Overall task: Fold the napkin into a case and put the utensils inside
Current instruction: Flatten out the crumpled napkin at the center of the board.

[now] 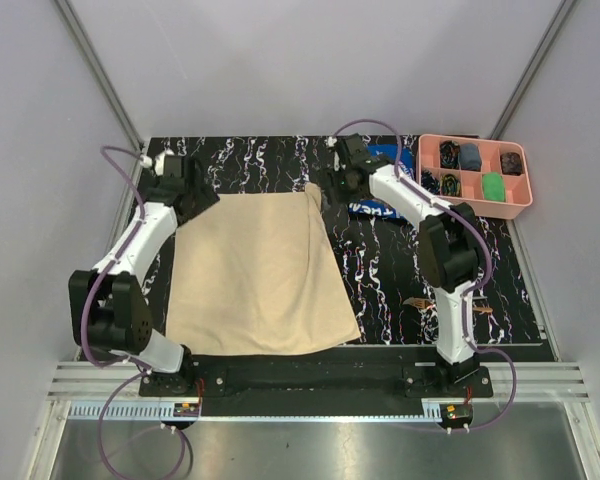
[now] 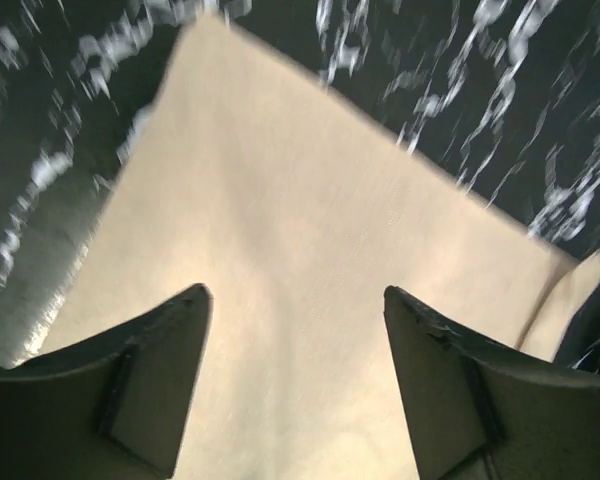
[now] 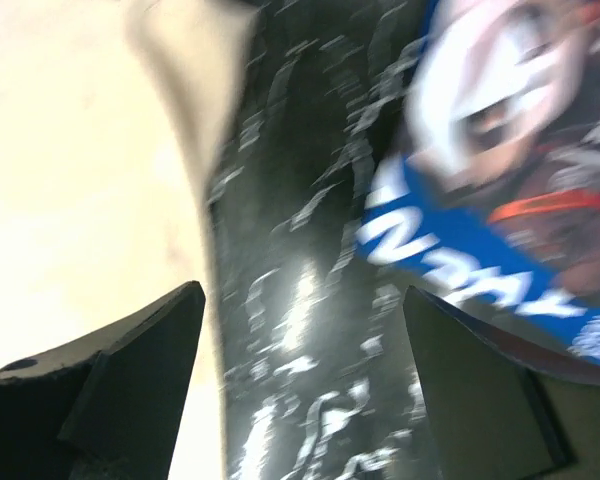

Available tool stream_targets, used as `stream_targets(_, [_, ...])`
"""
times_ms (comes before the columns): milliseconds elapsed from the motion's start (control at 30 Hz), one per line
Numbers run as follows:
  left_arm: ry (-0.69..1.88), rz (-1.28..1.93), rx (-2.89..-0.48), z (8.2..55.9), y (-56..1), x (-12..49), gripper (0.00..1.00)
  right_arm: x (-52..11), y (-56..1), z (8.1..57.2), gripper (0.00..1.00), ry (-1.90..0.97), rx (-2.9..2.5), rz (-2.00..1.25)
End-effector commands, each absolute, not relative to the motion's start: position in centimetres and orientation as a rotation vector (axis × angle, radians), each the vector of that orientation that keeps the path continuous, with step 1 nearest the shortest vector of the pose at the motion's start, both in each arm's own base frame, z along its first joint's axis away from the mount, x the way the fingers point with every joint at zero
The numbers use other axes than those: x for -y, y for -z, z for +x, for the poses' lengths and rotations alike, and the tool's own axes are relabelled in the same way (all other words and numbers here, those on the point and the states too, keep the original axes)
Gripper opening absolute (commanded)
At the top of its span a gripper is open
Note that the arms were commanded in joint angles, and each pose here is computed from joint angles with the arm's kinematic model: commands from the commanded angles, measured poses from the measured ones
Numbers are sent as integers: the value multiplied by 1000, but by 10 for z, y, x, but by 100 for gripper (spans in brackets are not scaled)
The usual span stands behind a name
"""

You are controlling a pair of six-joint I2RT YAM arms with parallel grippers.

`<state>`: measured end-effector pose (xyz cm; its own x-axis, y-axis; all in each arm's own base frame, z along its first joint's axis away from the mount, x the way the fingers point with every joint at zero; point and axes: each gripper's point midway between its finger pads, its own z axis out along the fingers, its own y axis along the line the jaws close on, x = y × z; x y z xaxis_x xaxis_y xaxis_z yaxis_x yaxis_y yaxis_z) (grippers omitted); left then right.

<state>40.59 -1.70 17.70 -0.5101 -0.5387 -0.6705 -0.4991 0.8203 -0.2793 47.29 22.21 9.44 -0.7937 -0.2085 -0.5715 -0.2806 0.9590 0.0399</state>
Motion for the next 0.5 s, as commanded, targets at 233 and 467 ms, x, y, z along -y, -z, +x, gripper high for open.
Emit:
stream_targets(233, [383,-816,-2398,406,-71,70,52,-309,-92,497,72,-508,-2355,-440])
stream_targets(467, [348,-830,-2398,407,-62,66,51,-316,-69,514,58,-493,-2349,-490])
